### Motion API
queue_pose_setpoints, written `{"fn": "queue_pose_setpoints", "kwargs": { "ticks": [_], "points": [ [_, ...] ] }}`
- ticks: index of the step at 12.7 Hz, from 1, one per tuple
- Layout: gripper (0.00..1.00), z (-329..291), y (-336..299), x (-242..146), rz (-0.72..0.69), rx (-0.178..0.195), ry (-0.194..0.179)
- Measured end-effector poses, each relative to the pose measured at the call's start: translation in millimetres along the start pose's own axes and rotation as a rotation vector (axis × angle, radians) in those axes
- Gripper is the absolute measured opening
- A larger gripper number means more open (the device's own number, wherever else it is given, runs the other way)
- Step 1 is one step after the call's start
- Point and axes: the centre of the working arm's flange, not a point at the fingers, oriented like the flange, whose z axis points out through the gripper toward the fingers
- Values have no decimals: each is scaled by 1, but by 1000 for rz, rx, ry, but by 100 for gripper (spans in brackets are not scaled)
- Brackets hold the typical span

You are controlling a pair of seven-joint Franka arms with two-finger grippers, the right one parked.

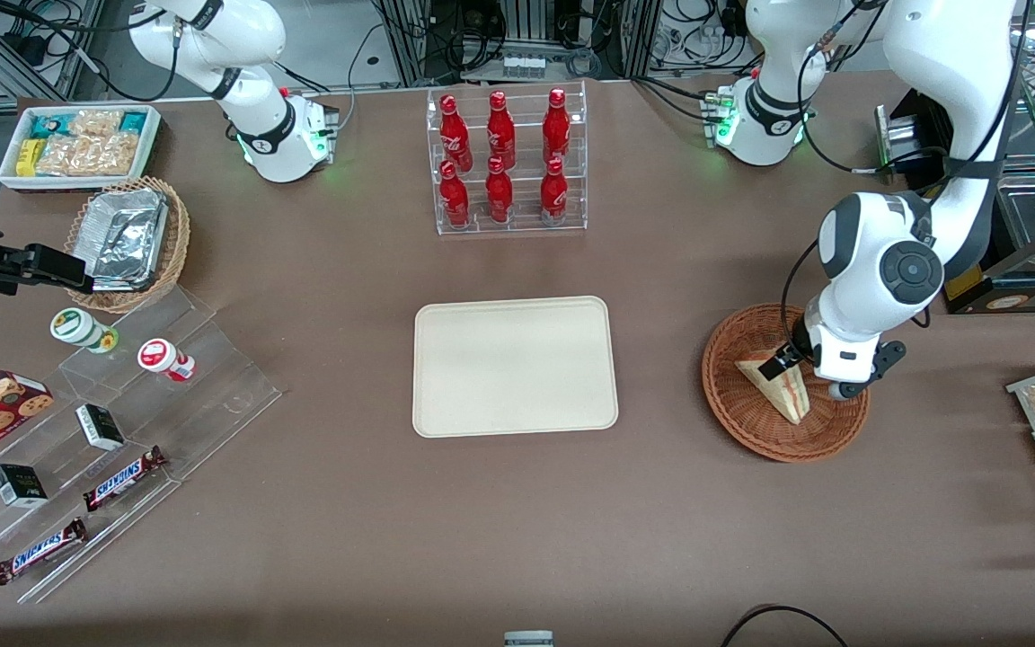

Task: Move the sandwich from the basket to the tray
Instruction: 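Lower the left gripper and close it on the sandwich's wrapped edge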

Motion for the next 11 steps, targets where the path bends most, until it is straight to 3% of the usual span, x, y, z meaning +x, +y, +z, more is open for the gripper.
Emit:
{"fn": "queue_pose_setpoints", "kwargs": {
  "ticks": [5, 10, 11],
  "points": [
    [100, 21, 1, 1, -3, 8, -13],
    [43, 26, 1, 1, -4, 9, -15],
    [36, 26, 1, 2, -4, 7, -14]
  ]
}}
